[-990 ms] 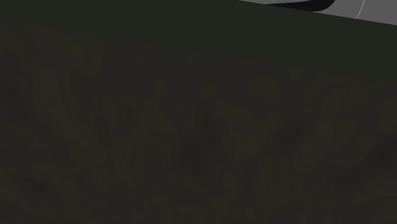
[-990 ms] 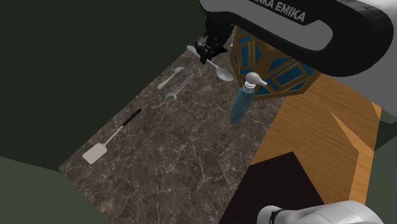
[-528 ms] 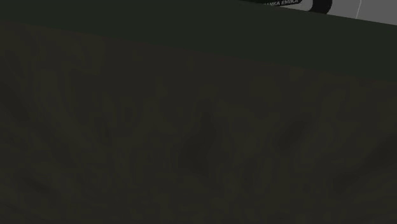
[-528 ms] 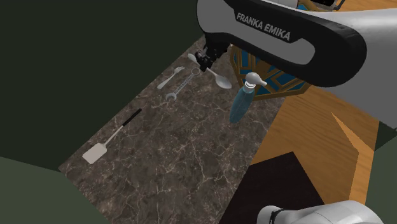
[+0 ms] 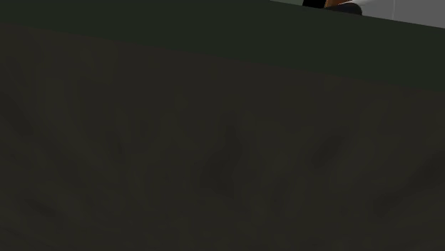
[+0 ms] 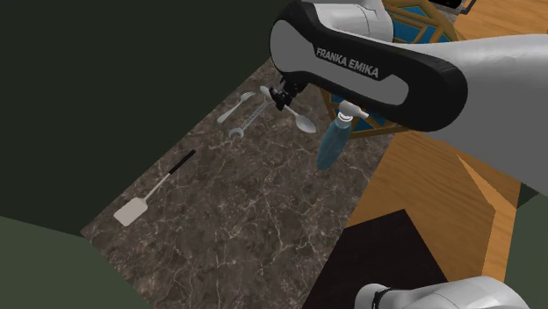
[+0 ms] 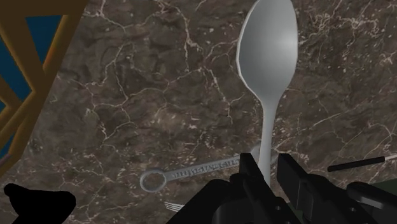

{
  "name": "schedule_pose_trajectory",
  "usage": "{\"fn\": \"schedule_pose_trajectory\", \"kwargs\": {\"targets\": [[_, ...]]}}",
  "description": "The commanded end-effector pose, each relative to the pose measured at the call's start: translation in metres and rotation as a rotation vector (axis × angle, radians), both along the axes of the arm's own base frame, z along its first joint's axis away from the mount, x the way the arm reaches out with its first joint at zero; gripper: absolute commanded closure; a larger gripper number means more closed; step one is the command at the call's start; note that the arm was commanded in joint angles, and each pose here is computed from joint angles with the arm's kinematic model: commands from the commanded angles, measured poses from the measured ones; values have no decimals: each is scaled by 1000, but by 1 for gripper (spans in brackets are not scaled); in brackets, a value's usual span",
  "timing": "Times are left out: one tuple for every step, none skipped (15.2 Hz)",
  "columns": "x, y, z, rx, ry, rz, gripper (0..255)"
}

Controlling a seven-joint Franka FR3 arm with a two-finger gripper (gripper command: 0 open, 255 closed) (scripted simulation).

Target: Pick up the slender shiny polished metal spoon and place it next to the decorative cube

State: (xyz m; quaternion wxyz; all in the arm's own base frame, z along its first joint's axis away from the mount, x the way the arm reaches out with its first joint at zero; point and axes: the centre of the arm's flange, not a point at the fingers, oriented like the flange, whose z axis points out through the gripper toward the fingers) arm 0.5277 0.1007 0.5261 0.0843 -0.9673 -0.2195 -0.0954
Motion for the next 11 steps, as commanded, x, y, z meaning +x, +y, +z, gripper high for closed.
{"fn": "schedule_pose_trajectory", "kwargs": {"targets": [[0, -1, -10, 0, 0, 0, 255], [0, -1, -16, 0, 0, 0, 255], [0, -1, -21, 0, 0, 0, 255], [0, -1, -26, 0, 0, 0, 255], [0, -1, -32, 0, 0, 0, 255], [0, -1, -37, 0, 0, 0, 255], [0, -1, -42, 0, 0, 0, 255], [0, -1, -47, 0, 0, 0, 255], [0, -1, -53, 0, 0, 0, 255], [0, -1, -58, 0, 0, 0, 255], [0, -1, -63, 0, 0, 0, 255]]}}
